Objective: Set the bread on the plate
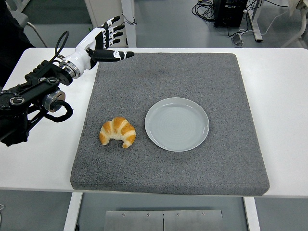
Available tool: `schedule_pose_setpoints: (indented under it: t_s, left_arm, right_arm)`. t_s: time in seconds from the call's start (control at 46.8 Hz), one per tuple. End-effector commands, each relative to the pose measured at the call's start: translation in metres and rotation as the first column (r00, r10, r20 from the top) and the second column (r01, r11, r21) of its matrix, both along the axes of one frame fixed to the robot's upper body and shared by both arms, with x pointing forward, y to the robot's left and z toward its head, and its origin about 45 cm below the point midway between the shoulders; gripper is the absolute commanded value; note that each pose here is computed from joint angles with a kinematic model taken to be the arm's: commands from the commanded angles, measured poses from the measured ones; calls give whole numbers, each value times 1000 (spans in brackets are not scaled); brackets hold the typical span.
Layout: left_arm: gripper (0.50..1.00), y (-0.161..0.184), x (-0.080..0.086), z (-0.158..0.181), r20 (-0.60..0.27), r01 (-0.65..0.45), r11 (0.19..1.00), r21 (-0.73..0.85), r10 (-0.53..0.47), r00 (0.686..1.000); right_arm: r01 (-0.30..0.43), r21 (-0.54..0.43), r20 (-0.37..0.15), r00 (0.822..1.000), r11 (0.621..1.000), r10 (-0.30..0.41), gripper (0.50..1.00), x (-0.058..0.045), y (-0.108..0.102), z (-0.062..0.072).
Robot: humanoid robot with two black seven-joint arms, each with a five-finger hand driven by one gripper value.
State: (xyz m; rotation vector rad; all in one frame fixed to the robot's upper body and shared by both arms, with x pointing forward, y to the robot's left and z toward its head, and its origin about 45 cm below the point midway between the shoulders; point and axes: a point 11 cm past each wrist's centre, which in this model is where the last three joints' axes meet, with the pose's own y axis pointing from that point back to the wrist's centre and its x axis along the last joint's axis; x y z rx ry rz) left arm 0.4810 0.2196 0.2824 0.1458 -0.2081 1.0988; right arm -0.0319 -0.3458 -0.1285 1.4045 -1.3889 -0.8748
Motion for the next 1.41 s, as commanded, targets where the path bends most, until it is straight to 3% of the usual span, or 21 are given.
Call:
schedule_pose_setpoints:
  t_s: [0.0,0.214,0.513,1.026,1.303,1.389]
  left_arm:
    - [958,6,-5,4,0,15,999,51,-15,1000]
    - [958,12,-18,7,-8,62,976,207,-62,998]
    - [958,20,-51,23,19,151,932,330,-166,986]
    - [957,27,-79,1,24,220,808,547,-278,960]
    - [955,21,-90,-4,32,255,774,579,-335,942]
    - [955,18,-94,-5,60,276,762,586,-380,923]
  right_arm:
    - [0,0,0,1000,1000,0,1000,0,0,0]
    - [0,-1,0,1000,1000,0,1000,0,0,0]
    - [0,-1,0,1000,1000,0,1000,0,0,0]
    - [0,-1,-1,1000,1000,0,1000,0,0,0]
    - [0,-1,0,1000,1000,0,1000,0,0,0]
    - [0,-1,0,1000,1000,0,1000,0,0,0]
